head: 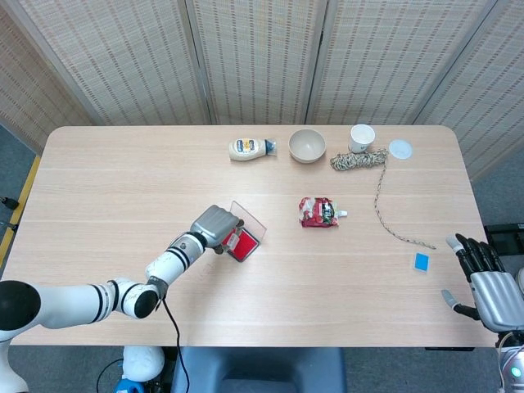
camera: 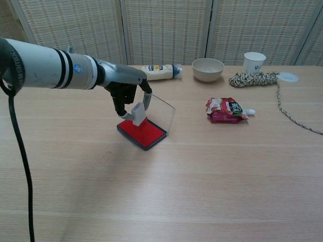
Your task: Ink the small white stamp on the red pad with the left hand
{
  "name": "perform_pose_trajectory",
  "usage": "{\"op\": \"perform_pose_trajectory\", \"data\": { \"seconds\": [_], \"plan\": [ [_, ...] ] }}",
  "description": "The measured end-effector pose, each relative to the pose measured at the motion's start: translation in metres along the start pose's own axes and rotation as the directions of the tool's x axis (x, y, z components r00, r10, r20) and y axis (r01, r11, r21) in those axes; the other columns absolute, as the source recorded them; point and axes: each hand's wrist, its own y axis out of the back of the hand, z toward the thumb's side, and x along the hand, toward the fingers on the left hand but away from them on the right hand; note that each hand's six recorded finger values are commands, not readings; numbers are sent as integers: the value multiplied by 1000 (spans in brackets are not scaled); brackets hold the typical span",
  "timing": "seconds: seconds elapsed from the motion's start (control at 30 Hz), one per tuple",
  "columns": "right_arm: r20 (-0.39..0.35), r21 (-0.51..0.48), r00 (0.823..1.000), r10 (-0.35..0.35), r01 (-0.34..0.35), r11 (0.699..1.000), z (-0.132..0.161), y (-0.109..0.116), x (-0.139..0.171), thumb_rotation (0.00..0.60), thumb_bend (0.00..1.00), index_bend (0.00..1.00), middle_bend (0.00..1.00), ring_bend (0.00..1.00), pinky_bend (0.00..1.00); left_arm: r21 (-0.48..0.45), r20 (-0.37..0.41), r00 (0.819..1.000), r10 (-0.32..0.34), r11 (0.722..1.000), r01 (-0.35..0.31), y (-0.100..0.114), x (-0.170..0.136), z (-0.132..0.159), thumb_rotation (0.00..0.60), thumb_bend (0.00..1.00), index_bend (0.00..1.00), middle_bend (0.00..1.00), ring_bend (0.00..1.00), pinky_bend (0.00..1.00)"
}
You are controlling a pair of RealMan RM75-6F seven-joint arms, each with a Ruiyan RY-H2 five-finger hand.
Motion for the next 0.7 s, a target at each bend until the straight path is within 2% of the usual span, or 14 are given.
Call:
{"op": "perform_pose_trajectory", "data": {
  "seconds": [0.17,0.43,0.7],
  "plan": [
    [-23,1,1000,7,-7,1000,5,-2,2,600,292,0,0,0,0,-18,-28,1000,13,1000,-14,-8,-27,-10,600,475,902,1000,1000,957],
    [-47,3,999,17,-17,1000,11,-4,6,600,292,0,0,0,0,-37,-70,997,34,999,-36,-33,-61,-24,600,475,900,1000,1000,957],
    [-64,7,998,28,-27,1000,14,-6,9,600,292,0,0,0,0,-63,-62,998,9,998,-13,-62,-76,-23,600,475,881,1000,1000,957]
  ]
}}
